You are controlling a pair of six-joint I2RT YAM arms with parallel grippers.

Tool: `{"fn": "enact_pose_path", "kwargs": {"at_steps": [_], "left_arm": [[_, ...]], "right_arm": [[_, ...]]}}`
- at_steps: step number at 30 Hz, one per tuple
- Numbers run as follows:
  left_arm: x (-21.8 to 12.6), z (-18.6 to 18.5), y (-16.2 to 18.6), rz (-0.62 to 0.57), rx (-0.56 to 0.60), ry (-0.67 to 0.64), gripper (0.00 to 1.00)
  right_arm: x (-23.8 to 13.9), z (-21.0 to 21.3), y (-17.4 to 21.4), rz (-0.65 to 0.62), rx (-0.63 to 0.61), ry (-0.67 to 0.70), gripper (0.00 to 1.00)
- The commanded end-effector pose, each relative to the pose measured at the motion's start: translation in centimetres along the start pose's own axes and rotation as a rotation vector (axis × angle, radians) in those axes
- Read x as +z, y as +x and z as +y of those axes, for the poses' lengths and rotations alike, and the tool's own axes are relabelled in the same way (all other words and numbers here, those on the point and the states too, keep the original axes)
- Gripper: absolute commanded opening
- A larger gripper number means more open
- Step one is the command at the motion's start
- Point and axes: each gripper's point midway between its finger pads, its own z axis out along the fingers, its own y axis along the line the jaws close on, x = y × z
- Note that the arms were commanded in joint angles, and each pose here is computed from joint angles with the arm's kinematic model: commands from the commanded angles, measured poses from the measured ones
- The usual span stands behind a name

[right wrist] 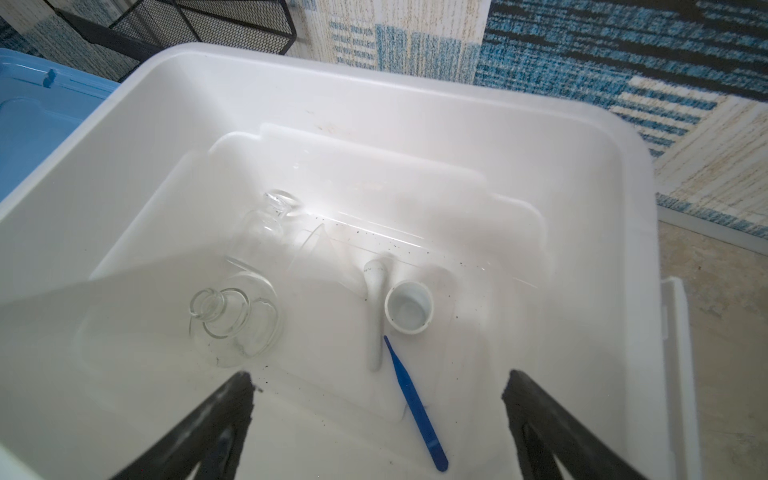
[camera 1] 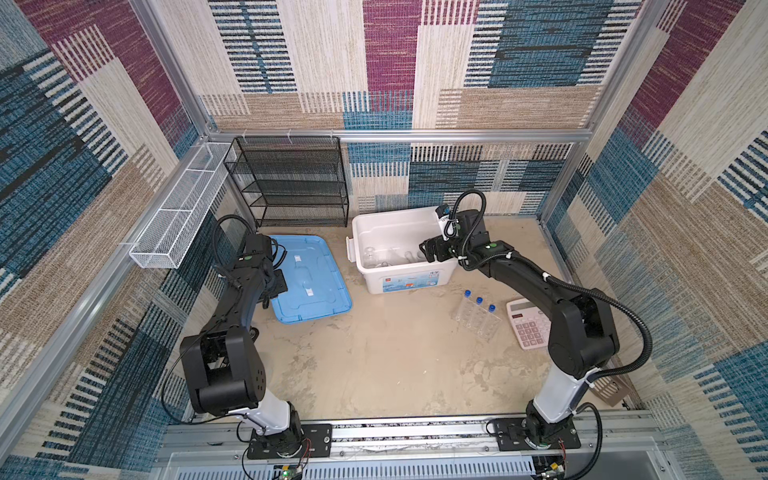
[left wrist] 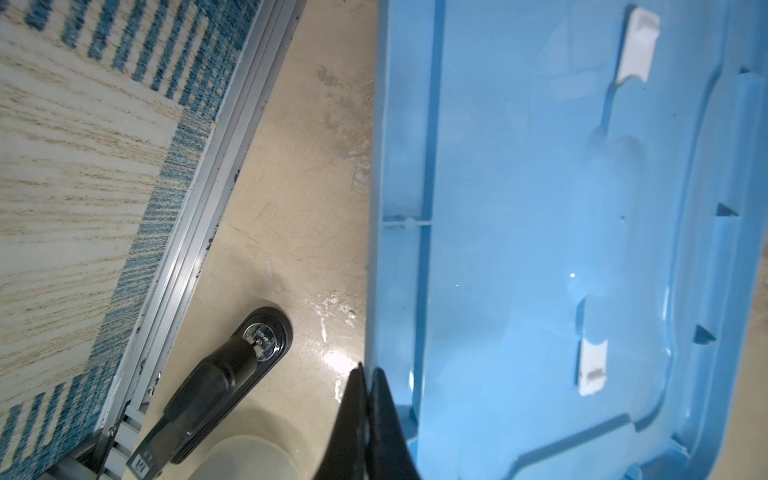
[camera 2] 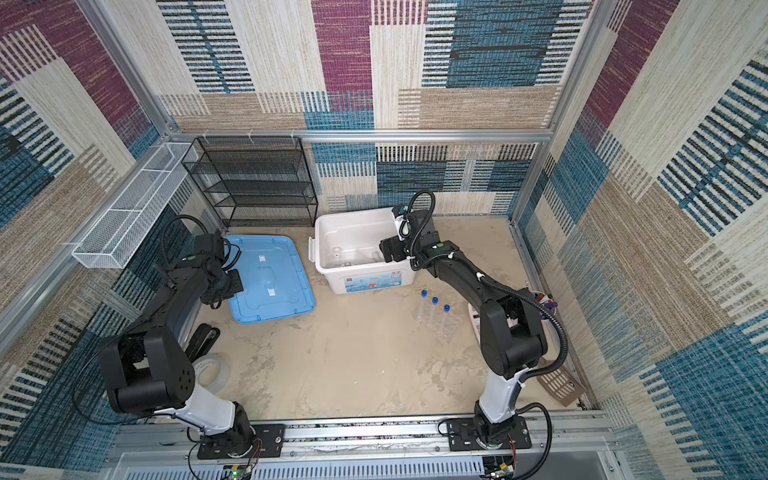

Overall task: Organize the chemistry lab equipment
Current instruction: 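Lift the blue lid's edge with the left gripper, tilting it upright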

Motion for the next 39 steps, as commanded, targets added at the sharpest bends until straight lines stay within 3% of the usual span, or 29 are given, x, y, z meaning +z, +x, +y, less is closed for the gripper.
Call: {"fn": "enact_pose_path", "kwargs": {"at_steps": [1, 20, 39], "left_arm": [[-1.0, 0.4, -0.4, -0.037, -0.019, -0.008, 0.0], [-7.5, 2.2, -1.2, -0.183, -0.033, -0.005, 0.0], [-14.5, 2.1, -2.9, -0.369, -0.067, 0.104, 0.0]], "right_arm": [[-0.5, 0.5, -1.0, -0.033, 0.011, -0.021, 0.99], [-0.5, 1.0, -1.1, -0.038, 0.02, -0.052, 1.0], [-0.7, 2.2, -2.2, -0.067, 0.041, -0.124, 0.99]]}}
